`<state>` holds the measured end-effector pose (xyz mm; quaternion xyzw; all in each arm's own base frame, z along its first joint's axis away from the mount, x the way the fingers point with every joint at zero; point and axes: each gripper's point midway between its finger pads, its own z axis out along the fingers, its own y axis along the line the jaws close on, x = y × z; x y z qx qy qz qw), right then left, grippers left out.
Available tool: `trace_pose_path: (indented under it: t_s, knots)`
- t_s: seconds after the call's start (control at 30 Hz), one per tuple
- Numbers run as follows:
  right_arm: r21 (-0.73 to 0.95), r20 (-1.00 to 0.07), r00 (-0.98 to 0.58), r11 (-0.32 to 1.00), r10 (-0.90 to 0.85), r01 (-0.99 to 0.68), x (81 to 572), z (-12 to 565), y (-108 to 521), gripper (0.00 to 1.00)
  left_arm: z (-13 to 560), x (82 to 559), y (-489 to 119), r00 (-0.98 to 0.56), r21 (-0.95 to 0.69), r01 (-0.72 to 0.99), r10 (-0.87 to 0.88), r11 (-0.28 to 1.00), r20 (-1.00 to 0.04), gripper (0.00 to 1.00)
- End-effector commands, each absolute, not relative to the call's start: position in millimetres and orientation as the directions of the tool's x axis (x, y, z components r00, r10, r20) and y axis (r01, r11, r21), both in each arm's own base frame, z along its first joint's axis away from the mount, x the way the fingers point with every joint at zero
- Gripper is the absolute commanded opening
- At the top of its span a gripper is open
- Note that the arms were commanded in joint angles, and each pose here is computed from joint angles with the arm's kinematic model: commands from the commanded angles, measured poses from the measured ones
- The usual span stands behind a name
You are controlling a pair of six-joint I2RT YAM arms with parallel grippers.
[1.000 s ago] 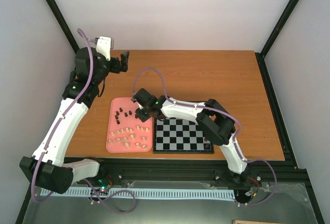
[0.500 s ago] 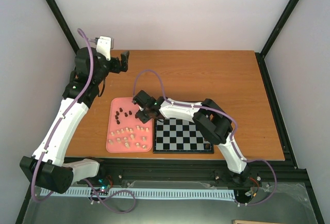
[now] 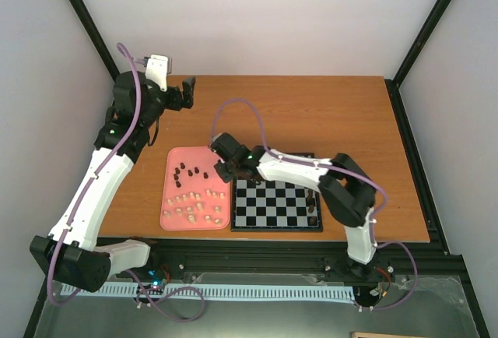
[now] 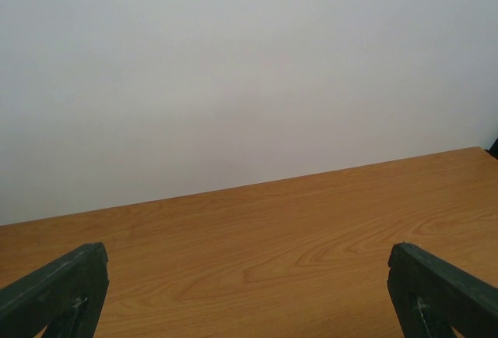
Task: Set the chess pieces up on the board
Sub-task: Pick up the chess piece from the storage box, then place the chess piece on the chessboard.
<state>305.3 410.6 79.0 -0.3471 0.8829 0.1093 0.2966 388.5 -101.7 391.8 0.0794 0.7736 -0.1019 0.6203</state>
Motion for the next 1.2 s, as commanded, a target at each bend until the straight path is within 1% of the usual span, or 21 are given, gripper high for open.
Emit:
trace_pose_path:
  t_s: [0.0, 0.2, 0.3, 0.6, 0.83, 1.17]
  knots:
    - [-0.022, -0.697, -0.565, 0.801, -0.442, -0.598, 317.1, 132.5, 381.8, 0.03, 397.7, 390.5, -106.0, -0.201, -0.075, 0.263, -0.022, 0.962, -0.979, 1.0]
    - [0.003, -0.664, -0.673, 0.899, -0.326, -0.438, 332.6, 119.2, 298.9, 0.03, 392.4, 394.5, -109.7, -0.217, -0.085, 0.275, -0.024, 0.958, -0.976, 1.0]
    - [0.004, -0.649, -0.703, 0.922, -0.291, -0.386, 338.1, 110.4, 273.4, 0.03, 391.3, 395.6, -111.5, -0.221, -0.088, 0.282, -0.025, 0.955, -0.975, 1.0]
    - [0.018, -0.617, -0.757, 0.958, -0.216, -0.287, 354.5, 92.1, 236.8, 0.03, 392.4, 396.7, -113.0, -0.219, -0.093, 0.289, -0.029, 0.953, -0.975, 1.0]
    - [0.035, -0.613, -0.774, 0.973, -0.158, -0.226, 364.7, 87.9, 212.2, 0.03, 387.2, 403.5, -118.2, -0.237, -0.103, 0.303, -0.03, 0.947, -0.971, 1.0]
    - [0.059, -0.598, -0.793, 0.98, -0.118, -0.191, 371.7, 78.0, 195.1, 0.03, 384.4, 407.8, -118.7, -0.246, -0.104, 0.299, -0.029, 0.948, -0.969, 1.0]
